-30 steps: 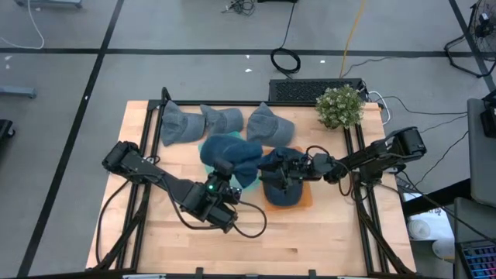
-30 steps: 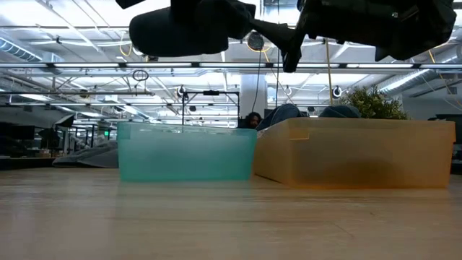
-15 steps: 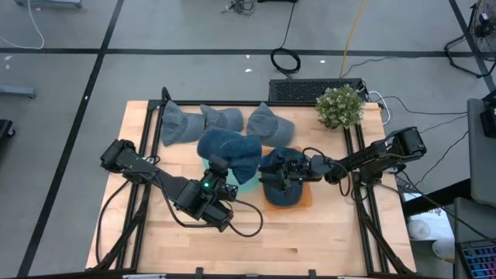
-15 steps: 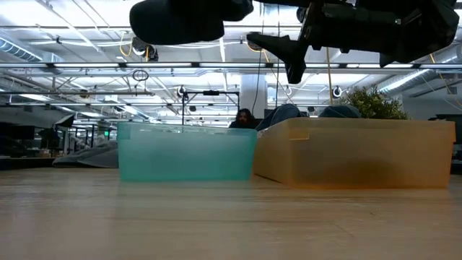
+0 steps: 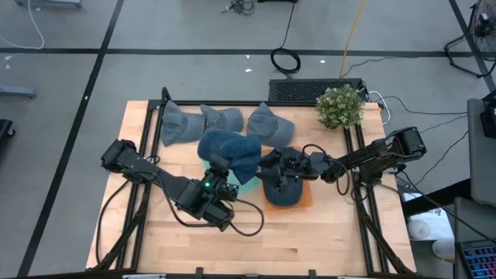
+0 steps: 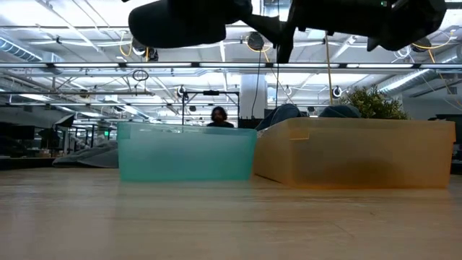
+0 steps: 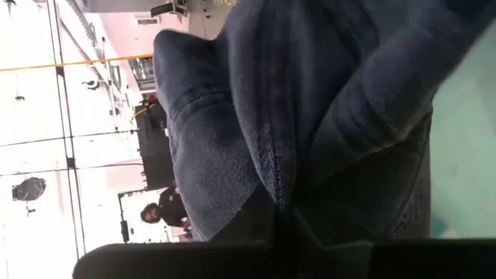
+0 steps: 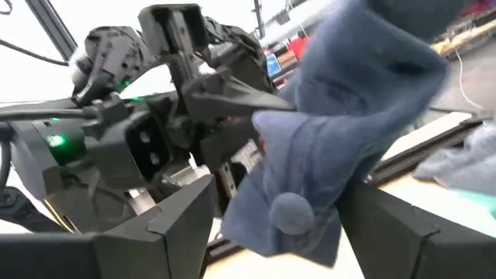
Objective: Pick & Place hat
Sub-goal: Put the blue cap into the orange bin
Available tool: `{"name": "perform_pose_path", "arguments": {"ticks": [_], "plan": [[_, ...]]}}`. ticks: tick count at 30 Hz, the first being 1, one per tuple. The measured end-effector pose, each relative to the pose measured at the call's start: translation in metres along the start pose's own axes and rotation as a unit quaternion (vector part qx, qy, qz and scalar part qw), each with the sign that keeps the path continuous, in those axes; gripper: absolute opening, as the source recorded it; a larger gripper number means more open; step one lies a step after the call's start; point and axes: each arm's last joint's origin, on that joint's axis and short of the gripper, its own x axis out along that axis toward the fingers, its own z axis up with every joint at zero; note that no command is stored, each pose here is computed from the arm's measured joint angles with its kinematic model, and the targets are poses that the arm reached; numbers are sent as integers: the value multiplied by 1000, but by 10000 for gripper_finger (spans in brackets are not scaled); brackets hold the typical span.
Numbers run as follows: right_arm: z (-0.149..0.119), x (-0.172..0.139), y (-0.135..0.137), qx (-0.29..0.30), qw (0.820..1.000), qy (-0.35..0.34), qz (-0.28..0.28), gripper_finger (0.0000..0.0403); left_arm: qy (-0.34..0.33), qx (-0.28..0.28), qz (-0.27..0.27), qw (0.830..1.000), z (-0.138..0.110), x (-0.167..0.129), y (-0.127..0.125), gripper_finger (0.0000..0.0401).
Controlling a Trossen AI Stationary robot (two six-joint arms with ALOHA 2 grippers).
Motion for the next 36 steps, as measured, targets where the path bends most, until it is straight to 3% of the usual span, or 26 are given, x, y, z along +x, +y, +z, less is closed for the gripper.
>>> {"name": "perform_pose_path", "arguments": {"ticks": [13, 20, 31, 36], "plan": [[3, 2, 0, 1, 1000, -4, 2, 234, -9, -20, -15, 1000, 5, 5, 2, 5], [5, 2, 4, 0, 999, -1, 45, 183, -10, -27, -27, 999, 5, 7, 2, 5], [4, 2, 6, -13, 999, -4, 46, 91, -5, -45, -42, 998, 5, 13, 3, 9], [3, 2, 6, -52, 998, 0, 46, 42, -6, -47, -51, 998, 5, 13, 3, 13]]}}
